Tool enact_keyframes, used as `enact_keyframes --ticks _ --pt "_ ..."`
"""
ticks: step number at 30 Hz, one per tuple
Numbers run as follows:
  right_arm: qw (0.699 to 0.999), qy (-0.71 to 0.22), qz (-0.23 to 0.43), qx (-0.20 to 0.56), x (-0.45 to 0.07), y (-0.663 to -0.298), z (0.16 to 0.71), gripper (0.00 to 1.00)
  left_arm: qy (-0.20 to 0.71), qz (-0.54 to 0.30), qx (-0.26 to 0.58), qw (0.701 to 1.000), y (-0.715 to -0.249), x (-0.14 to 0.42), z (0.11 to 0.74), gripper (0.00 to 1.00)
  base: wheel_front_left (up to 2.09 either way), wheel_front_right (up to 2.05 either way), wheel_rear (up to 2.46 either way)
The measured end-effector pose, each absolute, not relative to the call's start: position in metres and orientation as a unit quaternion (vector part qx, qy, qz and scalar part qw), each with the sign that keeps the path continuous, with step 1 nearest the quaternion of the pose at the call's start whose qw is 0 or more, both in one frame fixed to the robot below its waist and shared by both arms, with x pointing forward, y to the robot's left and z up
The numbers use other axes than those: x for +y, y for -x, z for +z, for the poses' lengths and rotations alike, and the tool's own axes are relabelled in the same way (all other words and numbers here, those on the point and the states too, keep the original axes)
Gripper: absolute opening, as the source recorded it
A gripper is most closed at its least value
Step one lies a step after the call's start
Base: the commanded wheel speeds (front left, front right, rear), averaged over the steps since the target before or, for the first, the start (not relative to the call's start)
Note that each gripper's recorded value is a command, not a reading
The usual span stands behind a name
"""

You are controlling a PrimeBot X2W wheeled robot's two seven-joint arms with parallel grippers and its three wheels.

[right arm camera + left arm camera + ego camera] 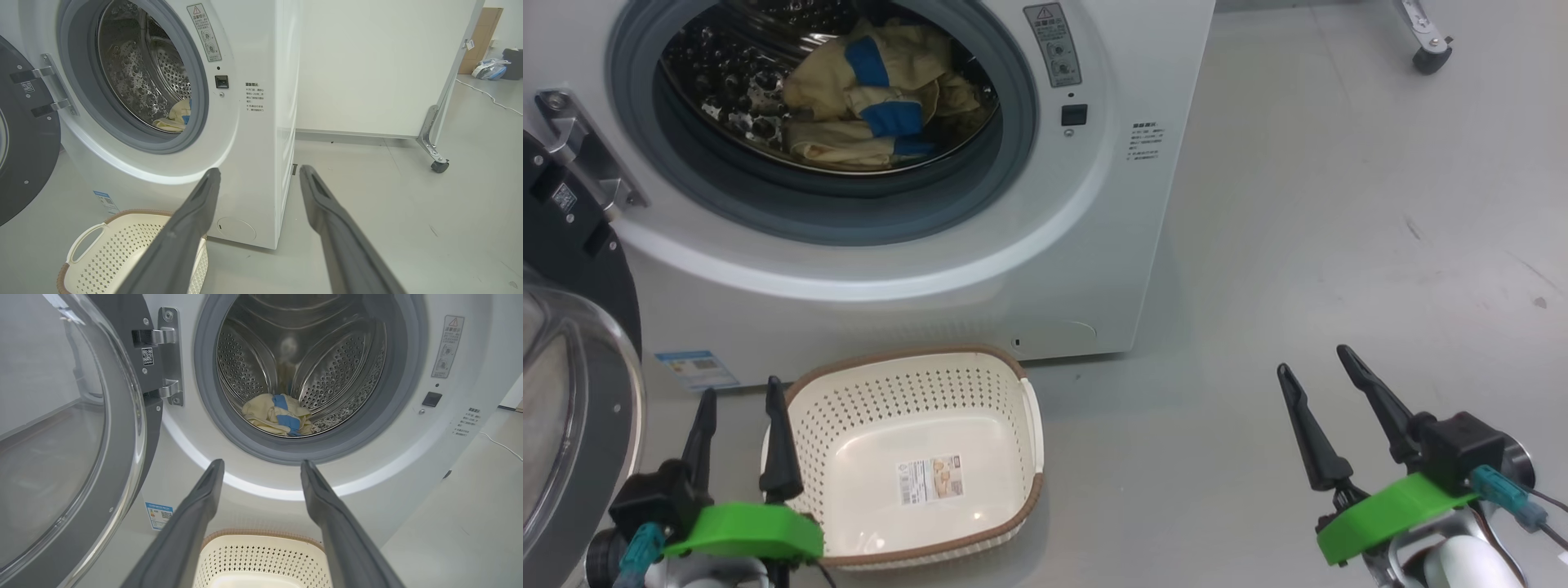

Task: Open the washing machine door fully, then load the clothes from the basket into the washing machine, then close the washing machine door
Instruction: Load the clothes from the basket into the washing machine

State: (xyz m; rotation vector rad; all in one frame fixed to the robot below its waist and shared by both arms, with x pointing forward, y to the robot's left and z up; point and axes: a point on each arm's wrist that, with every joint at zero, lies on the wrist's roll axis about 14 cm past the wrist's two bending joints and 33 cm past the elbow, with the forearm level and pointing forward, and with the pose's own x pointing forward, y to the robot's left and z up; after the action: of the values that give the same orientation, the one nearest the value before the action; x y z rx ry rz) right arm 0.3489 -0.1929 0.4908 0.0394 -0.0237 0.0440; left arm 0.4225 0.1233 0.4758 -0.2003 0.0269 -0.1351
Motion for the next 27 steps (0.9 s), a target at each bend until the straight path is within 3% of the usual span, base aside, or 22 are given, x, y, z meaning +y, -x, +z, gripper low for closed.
enact_keyframes --ticks 17,27 --pt "1.000 -0.020 -0.002 -0.007 -0.206 -0.326 0.487 1.00 0.105 -0.046 0.036 0.993 -0.377 0.139 0.461 1.00 0.00 0.00 0.00" --pt "1.000 -0.020 -0.009 -0.003 -0.209 -0.320 0.484 1.00 0.109 -0.045 0.024 0.993 -0.379 0.141 0.469 1.00 0.00 0.00 0.00"
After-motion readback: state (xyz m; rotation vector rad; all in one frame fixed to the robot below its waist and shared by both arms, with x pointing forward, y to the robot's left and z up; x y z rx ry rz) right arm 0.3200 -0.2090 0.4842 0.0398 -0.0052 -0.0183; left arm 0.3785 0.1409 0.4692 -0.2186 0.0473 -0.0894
